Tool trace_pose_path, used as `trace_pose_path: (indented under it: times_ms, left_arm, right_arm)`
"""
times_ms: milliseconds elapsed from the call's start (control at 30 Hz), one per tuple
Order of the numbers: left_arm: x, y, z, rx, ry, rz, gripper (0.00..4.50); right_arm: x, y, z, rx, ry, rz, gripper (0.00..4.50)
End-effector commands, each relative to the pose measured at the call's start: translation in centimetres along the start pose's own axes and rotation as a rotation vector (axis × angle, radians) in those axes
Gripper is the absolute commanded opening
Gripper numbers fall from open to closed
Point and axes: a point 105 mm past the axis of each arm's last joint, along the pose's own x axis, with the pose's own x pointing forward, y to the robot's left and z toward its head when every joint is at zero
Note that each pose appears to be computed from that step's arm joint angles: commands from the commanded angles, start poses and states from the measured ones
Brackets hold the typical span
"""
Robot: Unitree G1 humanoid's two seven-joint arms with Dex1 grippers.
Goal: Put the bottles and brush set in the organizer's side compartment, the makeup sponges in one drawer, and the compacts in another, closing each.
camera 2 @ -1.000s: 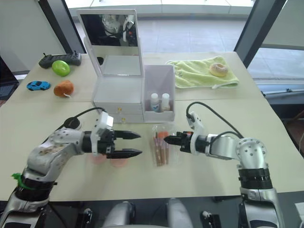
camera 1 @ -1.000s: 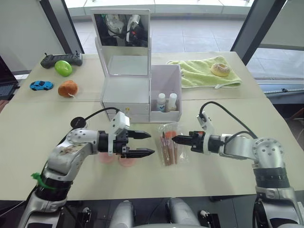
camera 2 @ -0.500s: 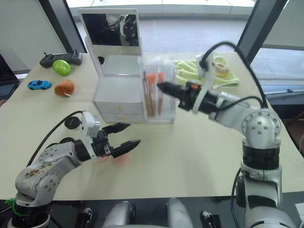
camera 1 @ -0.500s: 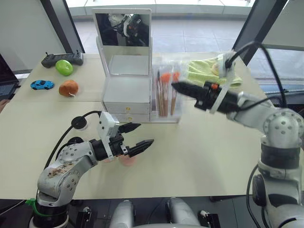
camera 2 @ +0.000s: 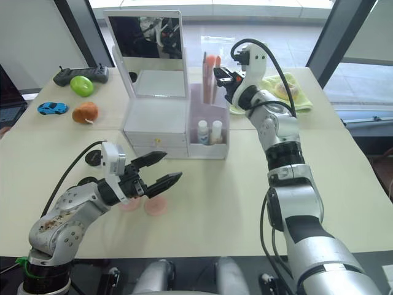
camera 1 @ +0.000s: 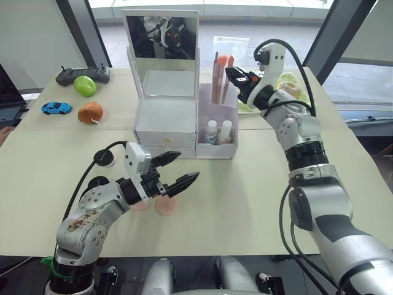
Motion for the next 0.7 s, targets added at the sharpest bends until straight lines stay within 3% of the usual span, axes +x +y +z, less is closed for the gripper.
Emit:
trace_pose_path:
  times_ms: [33, 433, 700]
  left_arm:
    - [-0.2, 0.2, 1.4, 0.037, -0.041, 0.004, 4.48]
    - [-0.3, 0.2, 2.0, 0.039, -0.048, 0.016, 4.48]
    - [0.0, 0.1, 2.3, 0.040, -0.050, 0.012, 4.50]
  right_arm:
    - [0.7, 0.2, 0.7, -0.046, -0.028, 0.013, 0.00]
    - [1.6, 0.9, -3.1, -0.007, 0.066, -0.006, 0.00]
    - [1.8, 1.0, -1.5, 0.024, 0.012, 0.005, 2.61]
